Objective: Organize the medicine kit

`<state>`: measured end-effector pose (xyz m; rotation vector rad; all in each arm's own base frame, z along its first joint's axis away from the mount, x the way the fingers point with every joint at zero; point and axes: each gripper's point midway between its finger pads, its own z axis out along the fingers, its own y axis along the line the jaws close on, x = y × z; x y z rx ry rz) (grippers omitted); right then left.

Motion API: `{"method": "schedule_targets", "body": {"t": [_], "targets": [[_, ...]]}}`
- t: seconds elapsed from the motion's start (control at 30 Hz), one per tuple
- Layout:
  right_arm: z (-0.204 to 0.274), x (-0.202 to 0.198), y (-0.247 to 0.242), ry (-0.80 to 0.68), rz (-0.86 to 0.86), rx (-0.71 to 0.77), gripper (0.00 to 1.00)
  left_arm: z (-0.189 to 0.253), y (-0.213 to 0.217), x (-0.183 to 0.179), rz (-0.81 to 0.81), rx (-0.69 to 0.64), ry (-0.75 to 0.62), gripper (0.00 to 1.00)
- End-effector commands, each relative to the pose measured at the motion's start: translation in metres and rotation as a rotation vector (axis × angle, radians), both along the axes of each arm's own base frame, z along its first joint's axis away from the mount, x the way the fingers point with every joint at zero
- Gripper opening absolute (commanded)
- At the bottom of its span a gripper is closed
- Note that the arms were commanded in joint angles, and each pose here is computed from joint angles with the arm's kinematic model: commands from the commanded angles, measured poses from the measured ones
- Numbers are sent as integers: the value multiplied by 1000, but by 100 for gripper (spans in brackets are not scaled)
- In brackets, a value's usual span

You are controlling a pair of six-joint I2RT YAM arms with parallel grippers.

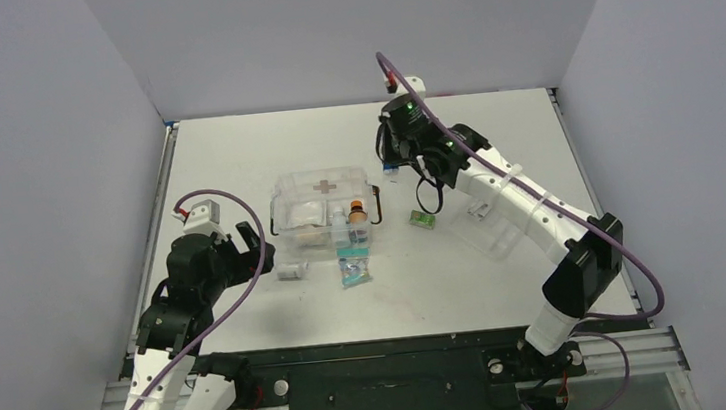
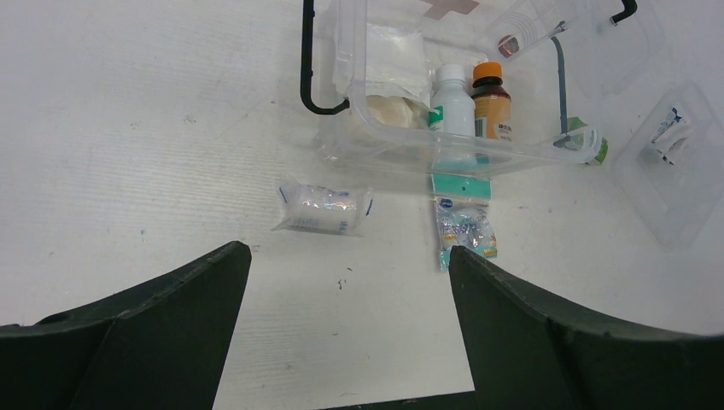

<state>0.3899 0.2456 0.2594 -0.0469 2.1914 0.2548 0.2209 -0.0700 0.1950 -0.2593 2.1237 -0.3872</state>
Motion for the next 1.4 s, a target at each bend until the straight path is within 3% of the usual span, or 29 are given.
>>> {"method": "schedule_targets", "body": {"t": [0.0,0.47,1.0,1.37], "targets": [[23,-19,28,-19,120,-24,5,13,-3,7,-13,-11,-59,86],[-11,-32,116,-14,583,-368,6,17,-3,6,-17,-18,-80,86],[-70,-17,140,-94,996,-767,8,26,-3,2,-24,-32,-122,86],[-105,-8,154,-153,1225,-886,9,27,-3,2,-23,-30,-121,86]]}}
